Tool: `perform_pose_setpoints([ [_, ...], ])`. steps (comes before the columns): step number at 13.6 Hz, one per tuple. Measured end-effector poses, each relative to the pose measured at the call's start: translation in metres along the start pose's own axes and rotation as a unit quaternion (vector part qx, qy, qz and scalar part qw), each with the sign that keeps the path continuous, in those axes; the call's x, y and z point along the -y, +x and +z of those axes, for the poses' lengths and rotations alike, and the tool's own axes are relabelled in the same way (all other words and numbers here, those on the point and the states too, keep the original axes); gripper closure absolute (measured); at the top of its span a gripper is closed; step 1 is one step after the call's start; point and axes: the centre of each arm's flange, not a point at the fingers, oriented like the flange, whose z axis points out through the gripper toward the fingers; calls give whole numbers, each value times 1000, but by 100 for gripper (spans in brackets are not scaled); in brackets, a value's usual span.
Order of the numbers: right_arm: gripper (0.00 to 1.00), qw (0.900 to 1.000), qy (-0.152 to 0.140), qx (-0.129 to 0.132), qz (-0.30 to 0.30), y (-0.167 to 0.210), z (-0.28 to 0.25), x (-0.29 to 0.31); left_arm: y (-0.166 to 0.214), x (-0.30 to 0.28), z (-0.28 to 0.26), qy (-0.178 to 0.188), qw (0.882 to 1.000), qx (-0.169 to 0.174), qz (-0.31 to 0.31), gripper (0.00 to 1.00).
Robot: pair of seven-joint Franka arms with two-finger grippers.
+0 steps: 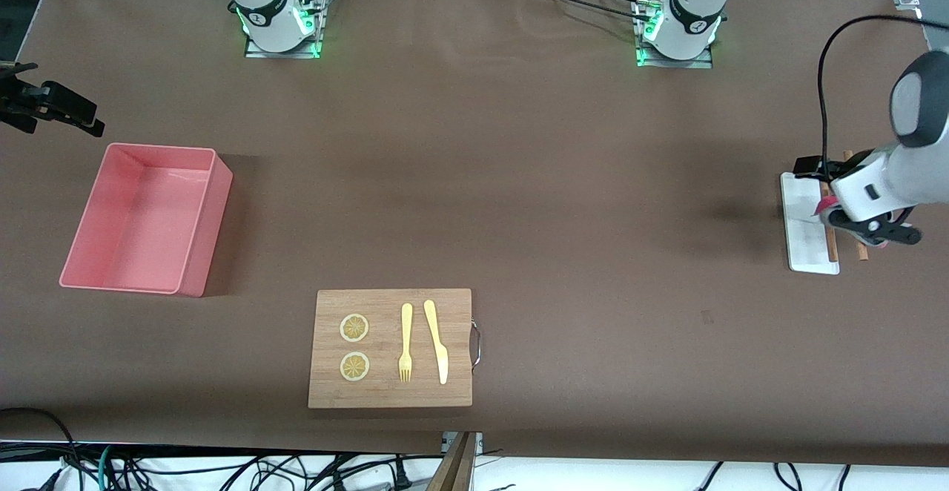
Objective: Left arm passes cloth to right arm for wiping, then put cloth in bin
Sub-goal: 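Lower the left gripper onto the pink-grey cloth on the white tray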
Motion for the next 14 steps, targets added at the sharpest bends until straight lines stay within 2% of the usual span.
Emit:
perform_pose_setpoints([
  [2, 0, 1000, 0, 0, 0, 0, 0, 0, 12, 18, 27, -5, 998, 4, 70, 0],
  [6, 0, 1000, 0, 0, 1, 0, 0, -1, 16, 70, 72, 5, 982, -35, 184, 0],
  [11, 0, 1000, 0, 0, 1, 0, 0, -1, 16, 79, 101, 25, 965, -39, 258, 0],
  [14, 0, 1000, 0, 0, 1, 0, 0, -1, 9, 94, 110, 41, 941, -54, 331, 0],
])
